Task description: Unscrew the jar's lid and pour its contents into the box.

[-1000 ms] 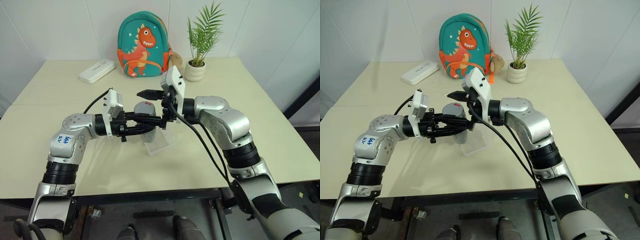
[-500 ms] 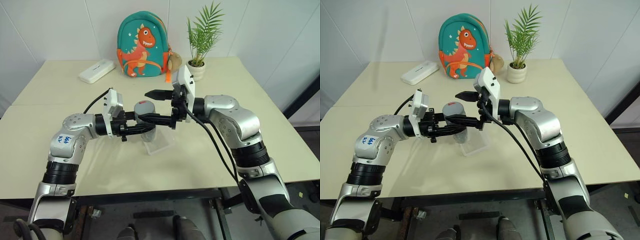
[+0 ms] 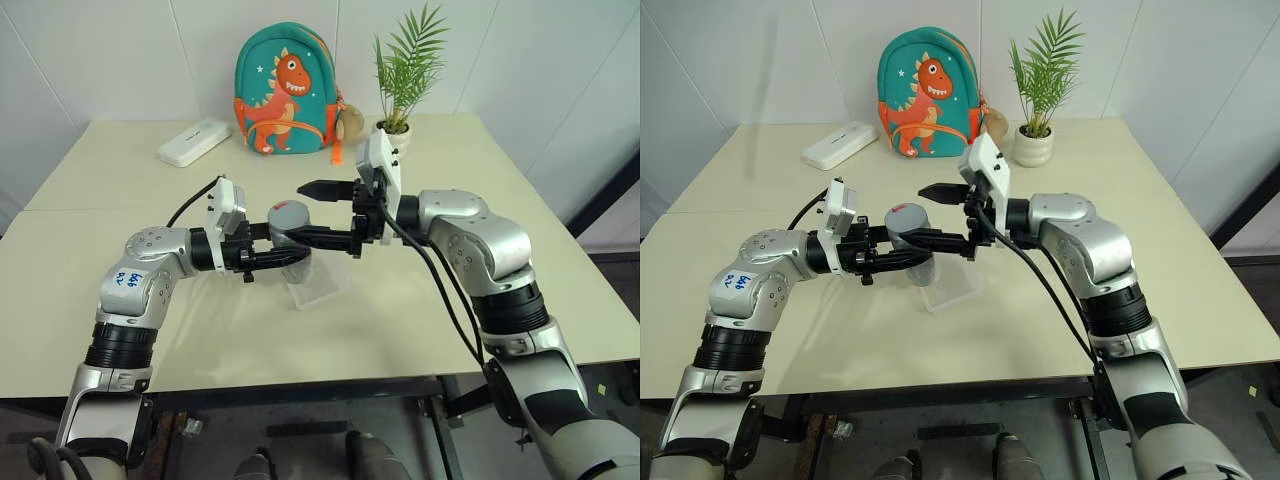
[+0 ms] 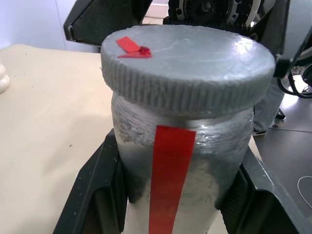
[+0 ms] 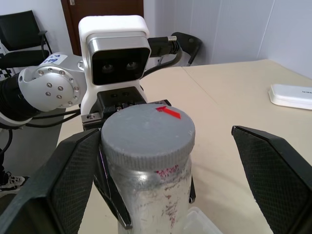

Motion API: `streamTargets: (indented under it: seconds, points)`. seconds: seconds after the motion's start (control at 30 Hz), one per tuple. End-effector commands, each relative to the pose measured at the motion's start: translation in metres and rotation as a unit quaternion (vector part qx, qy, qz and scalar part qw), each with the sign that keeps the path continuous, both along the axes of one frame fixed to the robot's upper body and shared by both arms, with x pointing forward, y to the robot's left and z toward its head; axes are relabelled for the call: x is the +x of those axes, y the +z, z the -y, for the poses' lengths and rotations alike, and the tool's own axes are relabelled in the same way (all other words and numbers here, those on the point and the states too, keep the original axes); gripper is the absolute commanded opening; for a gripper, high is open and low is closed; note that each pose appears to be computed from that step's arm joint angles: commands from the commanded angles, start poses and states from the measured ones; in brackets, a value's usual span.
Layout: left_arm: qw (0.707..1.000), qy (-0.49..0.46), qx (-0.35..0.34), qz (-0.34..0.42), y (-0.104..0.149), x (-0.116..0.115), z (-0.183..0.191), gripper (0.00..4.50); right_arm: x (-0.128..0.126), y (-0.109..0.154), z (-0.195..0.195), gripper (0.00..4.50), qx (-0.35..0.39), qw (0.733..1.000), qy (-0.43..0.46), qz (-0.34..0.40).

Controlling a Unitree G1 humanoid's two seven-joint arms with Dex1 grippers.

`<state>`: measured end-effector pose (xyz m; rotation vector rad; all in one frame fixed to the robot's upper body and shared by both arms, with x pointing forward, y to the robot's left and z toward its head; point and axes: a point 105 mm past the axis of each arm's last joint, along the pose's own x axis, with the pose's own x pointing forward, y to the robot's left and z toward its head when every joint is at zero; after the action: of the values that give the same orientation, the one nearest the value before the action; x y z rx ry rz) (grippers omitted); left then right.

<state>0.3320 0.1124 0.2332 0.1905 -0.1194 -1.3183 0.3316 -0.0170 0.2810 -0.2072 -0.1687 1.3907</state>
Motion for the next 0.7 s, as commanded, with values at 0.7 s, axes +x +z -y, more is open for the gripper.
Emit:
streamTargets:
  seconds: [0.7]
  points:
    - [0.999, -0.017, 0.017, 0.026, 0.012, -0.002, -0.007, 1.96, -0.016, 0.026, 0.013, 4.47, 0.053, 0.998, 0.036, 0.007]
